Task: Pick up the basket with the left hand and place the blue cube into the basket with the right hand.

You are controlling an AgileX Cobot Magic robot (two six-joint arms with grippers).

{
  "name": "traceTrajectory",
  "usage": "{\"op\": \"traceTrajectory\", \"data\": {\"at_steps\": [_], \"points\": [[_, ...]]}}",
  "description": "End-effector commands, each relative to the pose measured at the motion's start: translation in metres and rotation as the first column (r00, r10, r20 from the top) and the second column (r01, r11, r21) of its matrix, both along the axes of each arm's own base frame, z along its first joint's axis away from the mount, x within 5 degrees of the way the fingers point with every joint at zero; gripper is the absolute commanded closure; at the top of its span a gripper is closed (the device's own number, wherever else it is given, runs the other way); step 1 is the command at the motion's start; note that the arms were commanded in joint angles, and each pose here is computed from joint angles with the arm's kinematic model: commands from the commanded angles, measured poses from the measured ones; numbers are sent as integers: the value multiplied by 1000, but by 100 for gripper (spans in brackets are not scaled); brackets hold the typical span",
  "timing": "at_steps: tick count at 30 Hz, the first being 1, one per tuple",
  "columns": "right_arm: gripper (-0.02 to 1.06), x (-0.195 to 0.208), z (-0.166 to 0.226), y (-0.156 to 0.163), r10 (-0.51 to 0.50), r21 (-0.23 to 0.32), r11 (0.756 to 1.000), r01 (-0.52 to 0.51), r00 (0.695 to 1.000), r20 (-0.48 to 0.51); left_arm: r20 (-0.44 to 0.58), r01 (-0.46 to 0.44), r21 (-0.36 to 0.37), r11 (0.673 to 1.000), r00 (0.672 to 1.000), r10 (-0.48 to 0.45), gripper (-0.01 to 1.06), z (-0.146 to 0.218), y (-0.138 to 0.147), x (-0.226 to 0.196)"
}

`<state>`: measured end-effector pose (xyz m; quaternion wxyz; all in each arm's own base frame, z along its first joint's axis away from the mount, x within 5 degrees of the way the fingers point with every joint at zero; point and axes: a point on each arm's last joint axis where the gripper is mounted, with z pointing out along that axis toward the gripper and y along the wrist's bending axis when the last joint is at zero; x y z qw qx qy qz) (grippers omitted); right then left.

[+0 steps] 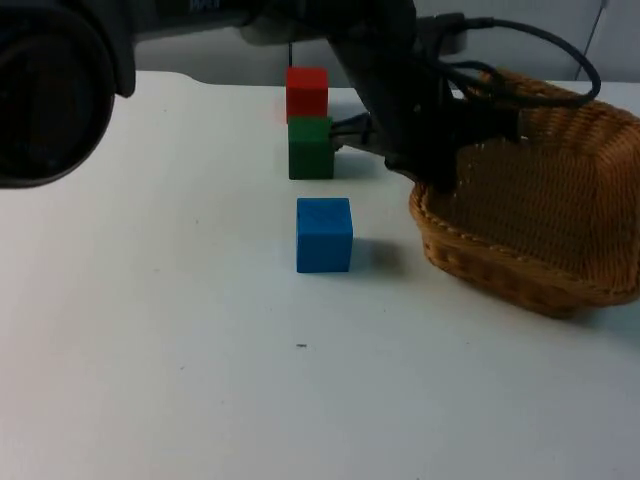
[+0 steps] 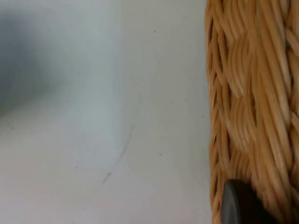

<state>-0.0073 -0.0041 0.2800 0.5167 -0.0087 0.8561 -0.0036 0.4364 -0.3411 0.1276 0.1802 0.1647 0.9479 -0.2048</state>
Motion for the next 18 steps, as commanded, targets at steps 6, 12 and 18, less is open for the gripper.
{"op": "traceTrajectory", "data": {"at_steps": [6,12,18], "points": [[0,1,-2,0,-7,2,1000,7,1000,3,91,-50,-75,996,994,57,105,94,16,1],[0,1,-2,0,-7,2,1000,7,1000,3,127,-65,-139,988,988,83,105,135,33,1],[0,1,-2,0,-7,2,1000,7,1000,3,218,-101,-262,960,962,161,105,172,34,0]]}}
